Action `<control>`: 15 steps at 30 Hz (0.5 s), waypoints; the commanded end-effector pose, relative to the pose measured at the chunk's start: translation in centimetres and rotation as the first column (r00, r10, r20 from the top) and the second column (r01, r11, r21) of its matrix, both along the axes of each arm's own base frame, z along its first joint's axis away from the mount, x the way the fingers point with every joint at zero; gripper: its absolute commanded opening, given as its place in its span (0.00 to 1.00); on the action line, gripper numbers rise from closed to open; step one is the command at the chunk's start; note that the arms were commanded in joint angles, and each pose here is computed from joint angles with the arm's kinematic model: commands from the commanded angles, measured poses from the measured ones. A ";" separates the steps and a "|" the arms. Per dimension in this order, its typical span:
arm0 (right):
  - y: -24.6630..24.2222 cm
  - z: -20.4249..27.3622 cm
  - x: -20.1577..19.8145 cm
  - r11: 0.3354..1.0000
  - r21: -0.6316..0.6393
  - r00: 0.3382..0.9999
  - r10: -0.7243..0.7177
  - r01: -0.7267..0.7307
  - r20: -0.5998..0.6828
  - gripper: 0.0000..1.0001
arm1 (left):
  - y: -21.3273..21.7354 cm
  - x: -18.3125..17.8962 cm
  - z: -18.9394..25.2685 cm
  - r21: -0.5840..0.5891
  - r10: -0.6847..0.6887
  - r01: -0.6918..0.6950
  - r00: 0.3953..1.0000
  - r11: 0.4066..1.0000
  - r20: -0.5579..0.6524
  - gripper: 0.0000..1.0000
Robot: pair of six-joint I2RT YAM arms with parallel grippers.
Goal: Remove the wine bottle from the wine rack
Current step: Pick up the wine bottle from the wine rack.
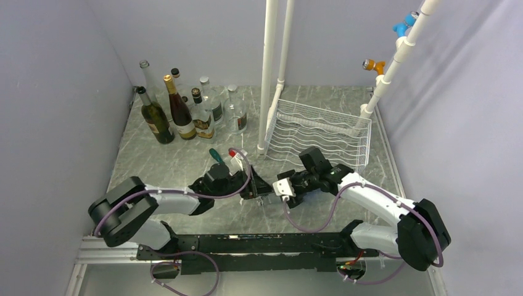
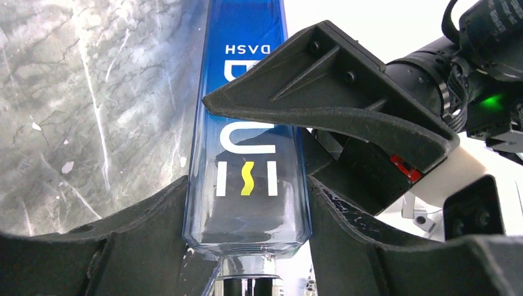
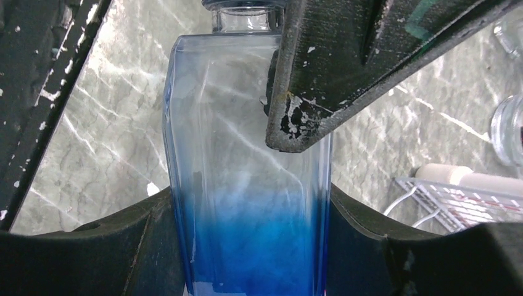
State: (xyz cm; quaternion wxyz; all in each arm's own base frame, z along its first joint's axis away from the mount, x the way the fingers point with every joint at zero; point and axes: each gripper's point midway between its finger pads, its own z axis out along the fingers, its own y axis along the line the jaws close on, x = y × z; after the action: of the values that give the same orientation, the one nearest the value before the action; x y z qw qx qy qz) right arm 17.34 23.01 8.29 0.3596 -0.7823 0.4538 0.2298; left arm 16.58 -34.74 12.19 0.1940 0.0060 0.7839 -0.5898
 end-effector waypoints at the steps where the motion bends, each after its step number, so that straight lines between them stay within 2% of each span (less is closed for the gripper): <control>1: 0.6 2.6 -0.7 0.998 0.065 0.998 0.012 -0.007 -0.068 0.00 | 0.9 0.7 4.3 -0.079 0.031 -0.015 0.976 0.997 0.214 0.70; 5: 0.7 3.3 -0.8 0.996 0.091 0.996 0.015 -0.007 -0.088 0.00 | 2.3 1.2 4.5 -0.030 0.084 -0.079 0.958 0.996 0.273 0.80; 15: 1.1 5.1 -1.3 0.988 0.155 0.989 0.024 -0.001 -0.145 0.00 | 7.1 2.5 6.3 0.027 0.235 -0.275 0.864 0.961 0.445 0.89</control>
State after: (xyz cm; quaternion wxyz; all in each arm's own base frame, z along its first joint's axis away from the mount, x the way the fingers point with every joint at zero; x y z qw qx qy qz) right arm 16.09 22.34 9.17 0.3376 -0.7526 0.4886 0.2844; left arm 17.86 -29.65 18.85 0.3867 0.0425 0.7328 -0.5583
